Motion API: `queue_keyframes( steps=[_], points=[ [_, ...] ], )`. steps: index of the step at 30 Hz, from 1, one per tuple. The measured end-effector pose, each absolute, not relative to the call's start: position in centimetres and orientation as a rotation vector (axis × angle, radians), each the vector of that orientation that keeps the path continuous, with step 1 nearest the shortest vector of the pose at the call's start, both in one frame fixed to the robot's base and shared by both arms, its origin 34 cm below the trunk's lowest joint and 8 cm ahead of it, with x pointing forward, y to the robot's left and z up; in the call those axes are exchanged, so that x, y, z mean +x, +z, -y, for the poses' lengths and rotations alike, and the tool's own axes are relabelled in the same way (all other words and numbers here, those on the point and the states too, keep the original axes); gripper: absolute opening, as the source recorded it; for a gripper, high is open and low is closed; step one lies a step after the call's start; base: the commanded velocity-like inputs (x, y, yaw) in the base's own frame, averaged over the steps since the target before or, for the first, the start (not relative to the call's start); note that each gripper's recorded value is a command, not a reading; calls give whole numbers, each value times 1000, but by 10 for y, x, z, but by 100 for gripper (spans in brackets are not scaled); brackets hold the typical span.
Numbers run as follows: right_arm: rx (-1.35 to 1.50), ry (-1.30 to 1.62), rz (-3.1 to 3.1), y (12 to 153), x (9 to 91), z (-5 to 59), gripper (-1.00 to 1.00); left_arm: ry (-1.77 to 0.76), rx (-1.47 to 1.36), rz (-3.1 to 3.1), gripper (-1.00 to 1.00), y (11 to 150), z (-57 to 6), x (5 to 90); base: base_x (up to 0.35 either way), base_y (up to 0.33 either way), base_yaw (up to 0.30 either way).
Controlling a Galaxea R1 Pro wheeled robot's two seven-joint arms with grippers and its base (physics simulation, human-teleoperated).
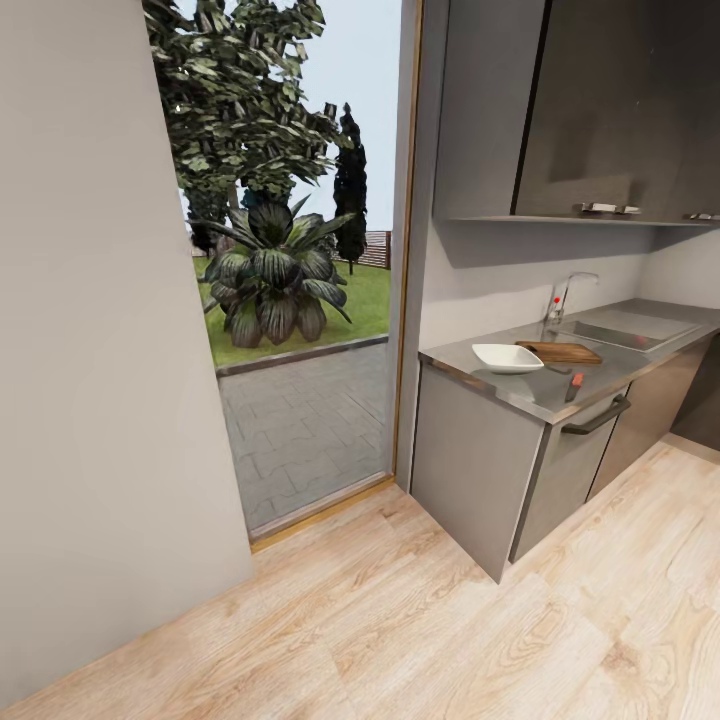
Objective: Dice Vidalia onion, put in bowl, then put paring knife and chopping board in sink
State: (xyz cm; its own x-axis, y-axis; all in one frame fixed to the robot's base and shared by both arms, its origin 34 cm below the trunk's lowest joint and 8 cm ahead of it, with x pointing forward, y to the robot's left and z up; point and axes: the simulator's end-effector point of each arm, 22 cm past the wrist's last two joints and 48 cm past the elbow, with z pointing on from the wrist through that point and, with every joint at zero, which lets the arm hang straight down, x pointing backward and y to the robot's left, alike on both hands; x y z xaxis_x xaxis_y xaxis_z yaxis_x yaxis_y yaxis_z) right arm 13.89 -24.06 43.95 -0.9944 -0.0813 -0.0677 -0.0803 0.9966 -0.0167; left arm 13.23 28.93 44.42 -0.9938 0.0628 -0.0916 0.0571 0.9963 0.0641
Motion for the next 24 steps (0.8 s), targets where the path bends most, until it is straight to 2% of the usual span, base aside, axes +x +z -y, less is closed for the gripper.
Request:
queue_keyframes(
  steps=[24],
  points=[
    [-124,-21,-3071,439,139,240,100,94,92,-3045,100,444,-289,132,0,0,0]
  ],
)
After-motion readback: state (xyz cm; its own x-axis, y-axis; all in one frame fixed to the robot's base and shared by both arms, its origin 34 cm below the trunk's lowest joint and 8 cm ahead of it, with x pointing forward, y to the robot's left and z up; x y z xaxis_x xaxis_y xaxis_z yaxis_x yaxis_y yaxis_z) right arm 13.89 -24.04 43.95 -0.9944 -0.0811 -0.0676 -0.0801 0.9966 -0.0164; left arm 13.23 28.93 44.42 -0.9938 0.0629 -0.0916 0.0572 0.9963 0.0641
